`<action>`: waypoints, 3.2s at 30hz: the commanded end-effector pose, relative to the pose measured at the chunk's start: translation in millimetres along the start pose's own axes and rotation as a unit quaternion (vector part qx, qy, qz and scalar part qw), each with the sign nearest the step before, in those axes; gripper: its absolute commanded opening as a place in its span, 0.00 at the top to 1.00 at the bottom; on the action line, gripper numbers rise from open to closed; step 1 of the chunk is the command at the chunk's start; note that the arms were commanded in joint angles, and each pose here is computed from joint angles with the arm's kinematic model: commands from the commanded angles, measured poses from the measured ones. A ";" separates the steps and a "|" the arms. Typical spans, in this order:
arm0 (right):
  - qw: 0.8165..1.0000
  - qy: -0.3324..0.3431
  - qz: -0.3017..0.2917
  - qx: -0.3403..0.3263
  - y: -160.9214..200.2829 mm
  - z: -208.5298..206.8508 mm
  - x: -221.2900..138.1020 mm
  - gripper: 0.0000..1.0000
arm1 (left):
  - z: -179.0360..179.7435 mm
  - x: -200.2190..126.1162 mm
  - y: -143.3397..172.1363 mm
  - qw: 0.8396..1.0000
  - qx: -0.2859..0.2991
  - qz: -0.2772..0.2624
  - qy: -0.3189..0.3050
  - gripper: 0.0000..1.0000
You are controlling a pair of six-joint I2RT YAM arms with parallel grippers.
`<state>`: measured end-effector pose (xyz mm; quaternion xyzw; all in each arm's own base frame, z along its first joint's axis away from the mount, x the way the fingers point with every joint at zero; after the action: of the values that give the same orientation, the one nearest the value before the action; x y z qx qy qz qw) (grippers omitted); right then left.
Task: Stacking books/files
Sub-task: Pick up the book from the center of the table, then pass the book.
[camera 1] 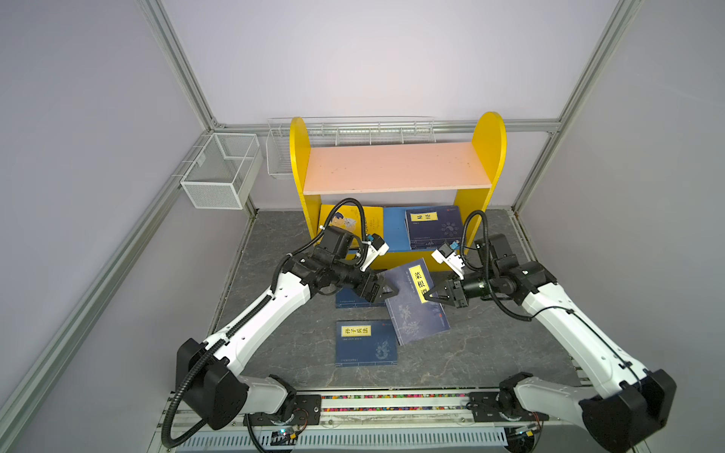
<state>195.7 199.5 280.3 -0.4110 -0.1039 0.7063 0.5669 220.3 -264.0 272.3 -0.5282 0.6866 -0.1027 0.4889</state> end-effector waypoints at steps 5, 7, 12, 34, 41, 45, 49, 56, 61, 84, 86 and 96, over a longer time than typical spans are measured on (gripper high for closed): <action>0.998 -0.051 0.005 -0.033 -5.0 15.7 1.9 0.90 | -23.5 6.9 -4.5 0.992 0.007 0.014 0.129 0.09; 0.999 -0.040 0.010 -0.028 -4.7 10.2 4.7 0.89 | -25.3 9.9 -11.3 0.988 0.008 0.015 0.151 0.18; 0.999 0.021 0.012 -0.023 -6.9 -5.9 5.3 0.80 | -31.3 15.6 -21.7 0.983 0.005 0.018 0.185 0.73; 0.945 0.064 -0.296 0.120 -29.8 -64.0 -46.9 0.21 | 28.4 -37.6 -99.5 0.878 -0.182 -0.433 0.091 1.00; 0.945 0.046 -0.307 0.107 -52.2 -63.7 -40.3 0.23 | 25.0 -40.0 -102.3 0.873 -0.184 -0.440 0.106 1.00; 0.949 0.024 -0.300 0.096 -66.1 -60.6 -26.3 0.25 | 22.9 -41.7 -103.7 0.871 -0.181 -0.443 0.110 1.00; 0.949 -0.010 -0.306 0.082 -82.1 -54.7 -15.9 0.33 | 24.5 -37.0 -100.9 0.873 -0.184 -0.438 0.110 1.00; 0.932 -0.074 -0.342 0.094 -94.4 -54.6 -9.3 0.56 | 28.4 -28.0 -95.0 0.873 -0.193 -0.433 0.112 1.00; 0.916 -0.101 -0.376 0.097 -105.4 -52.8 -14.7 0.82 | 33.6 -22.3 -90.6 0.876 -0.200 -0.428 0.100 1.00; 0.976 -0.052 -0.202 0.065 -81.6 -39.7 -55.1 0.94 | 50.8 -55.4 -64.5 0.945 -0.210 -0.251 0.030 0.27; 0.976 -0.053 -0.202 0.065 -81.7 -39.0 -57.4 0.94 | 50.6 -50.1 -62.9 0.947 -0.211 -0.239 0.045 0.35; 0.975 -0.054 -0.202 0.067 -83.3 -38.9 -60.8 0.94 | 35.2 -26.1 -66.5 0.951 -0.190 -0.223 0.096 0.53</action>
<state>288.4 160.6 320.3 -0.2917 -0.1352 0.6010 0.7317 294.0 -247.1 307.0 -0.7539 0.5870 -0.0969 0.2788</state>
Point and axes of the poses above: each gripper's point midway between its finger pads, its own x axis out along the fingers, its own z axis along the line the jaws close on, y = z × x, the point moved 4 cm from there along -x, back along the fingers, and after that the axes turned 1 degree about -x, right-handed, at the moved point
